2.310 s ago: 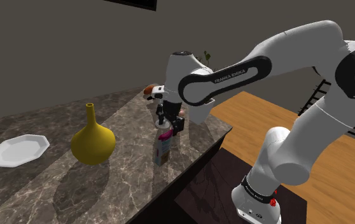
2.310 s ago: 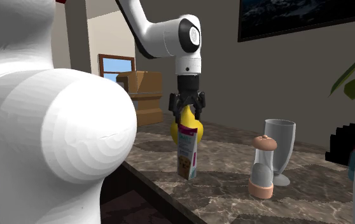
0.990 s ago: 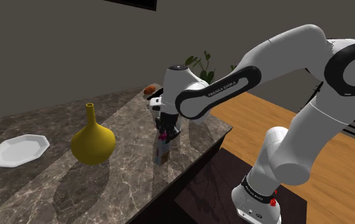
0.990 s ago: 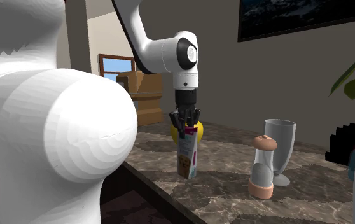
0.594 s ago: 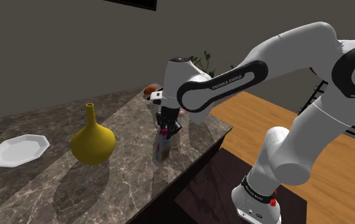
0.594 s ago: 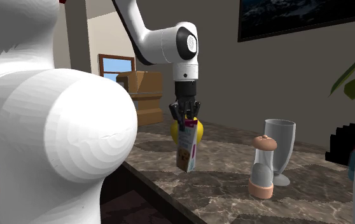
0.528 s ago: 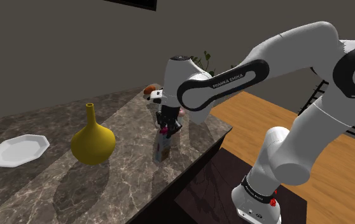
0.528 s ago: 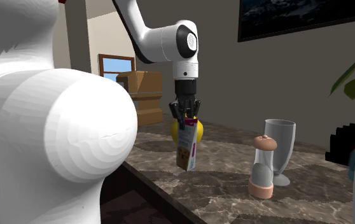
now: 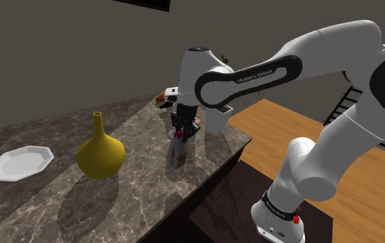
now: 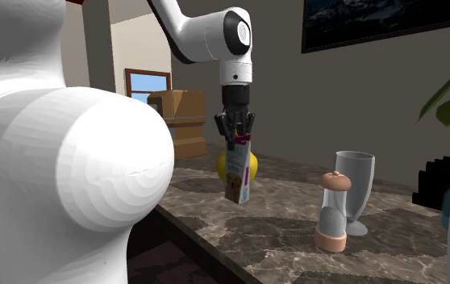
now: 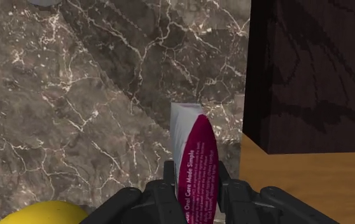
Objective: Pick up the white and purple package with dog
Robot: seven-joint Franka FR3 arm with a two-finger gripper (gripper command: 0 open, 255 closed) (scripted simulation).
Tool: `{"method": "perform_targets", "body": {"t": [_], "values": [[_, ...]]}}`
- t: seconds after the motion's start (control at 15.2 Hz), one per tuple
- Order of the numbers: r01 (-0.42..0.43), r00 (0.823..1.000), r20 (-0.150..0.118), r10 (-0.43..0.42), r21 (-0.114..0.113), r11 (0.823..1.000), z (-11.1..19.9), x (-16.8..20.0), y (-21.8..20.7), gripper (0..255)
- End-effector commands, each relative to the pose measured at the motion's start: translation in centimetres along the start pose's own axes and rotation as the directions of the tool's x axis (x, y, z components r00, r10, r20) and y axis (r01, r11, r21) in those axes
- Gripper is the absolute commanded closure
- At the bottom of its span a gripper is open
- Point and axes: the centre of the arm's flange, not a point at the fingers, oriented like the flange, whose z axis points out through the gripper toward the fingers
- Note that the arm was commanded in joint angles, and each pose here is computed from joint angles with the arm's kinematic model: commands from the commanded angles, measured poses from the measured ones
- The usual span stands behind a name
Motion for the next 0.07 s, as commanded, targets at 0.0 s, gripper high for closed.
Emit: {"method": "perform_targets", "body": {"t": [0.0], "values": [[0.0, 1.0, 0.0, 0.0, 0.0, 1.0, -0.34, 0.06, 0.02, 255]]}}
